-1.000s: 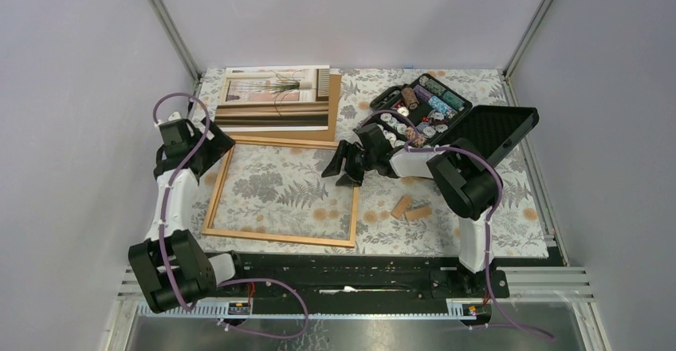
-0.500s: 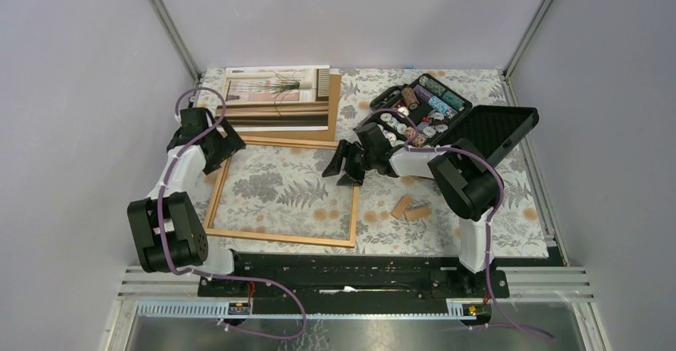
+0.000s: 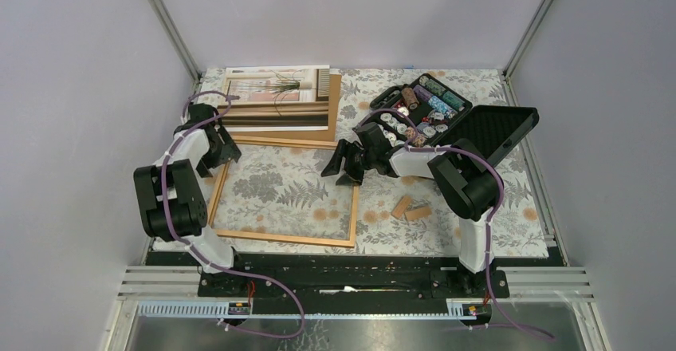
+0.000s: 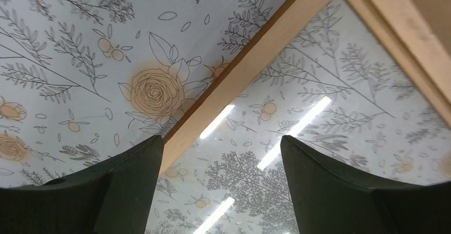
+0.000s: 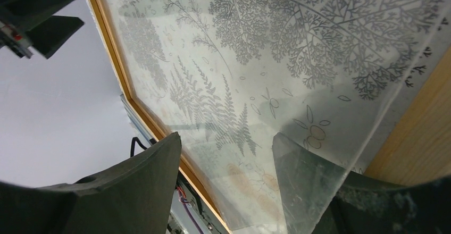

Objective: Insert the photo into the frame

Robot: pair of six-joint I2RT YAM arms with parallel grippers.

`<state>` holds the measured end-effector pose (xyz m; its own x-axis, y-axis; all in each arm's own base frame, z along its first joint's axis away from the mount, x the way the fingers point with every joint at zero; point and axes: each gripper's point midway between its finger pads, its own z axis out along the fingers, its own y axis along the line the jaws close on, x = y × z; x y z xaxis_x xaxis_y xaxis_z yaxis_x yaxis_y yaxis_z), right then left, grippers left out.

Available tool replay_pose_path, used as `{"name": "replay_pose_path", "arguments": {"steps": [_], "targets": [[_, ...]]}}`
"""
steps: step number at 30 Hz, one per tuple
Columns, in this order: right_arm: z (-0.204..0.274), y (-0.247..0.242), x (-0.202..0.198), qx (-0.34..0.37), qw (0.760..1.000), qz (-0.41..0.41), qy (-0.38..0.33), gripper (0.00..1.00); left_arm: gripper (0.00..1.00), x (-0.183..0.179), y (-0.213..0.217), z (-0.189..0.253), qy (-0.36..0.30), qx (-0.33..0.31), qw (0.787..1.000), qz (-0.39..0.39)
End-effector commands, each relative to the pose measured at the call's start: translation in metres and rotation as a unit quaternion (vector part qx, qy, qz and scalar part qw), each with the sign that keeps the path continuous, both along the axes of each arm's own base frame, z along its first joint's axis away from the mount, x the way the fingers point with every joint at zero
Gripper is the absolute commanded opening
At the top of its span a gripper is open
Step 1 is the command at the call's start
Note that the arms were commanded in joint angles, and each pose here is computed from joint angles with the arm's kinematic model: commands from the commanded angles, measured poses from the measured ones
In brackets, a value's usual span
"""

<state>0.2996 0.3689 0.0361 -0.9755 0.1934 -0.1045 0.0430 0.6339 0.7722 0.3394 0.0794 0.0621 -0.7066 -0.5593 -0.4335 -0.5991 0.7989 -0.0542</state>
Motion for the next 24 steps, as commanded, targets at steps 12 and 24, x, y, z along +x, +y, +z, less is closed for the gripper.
{"name": "replay_pose_path", "arguments": {"steps": [12, 24], "targets": [[0.010, 0.012, -0.005, 0.035, 0.999, 0.020, -0.007, 0.71, 0.63, 0.004, 0.019, -0.006, 0.014, 0.034, 0.999, 0.003], [0.008, 0.014, -0.005, 0.041, 0.999, 0.017, -0.001, 0.71, 0.46, 0.004, 0.022, -0.023, 0.033, 0.015, 0.999, 0.007]]}}
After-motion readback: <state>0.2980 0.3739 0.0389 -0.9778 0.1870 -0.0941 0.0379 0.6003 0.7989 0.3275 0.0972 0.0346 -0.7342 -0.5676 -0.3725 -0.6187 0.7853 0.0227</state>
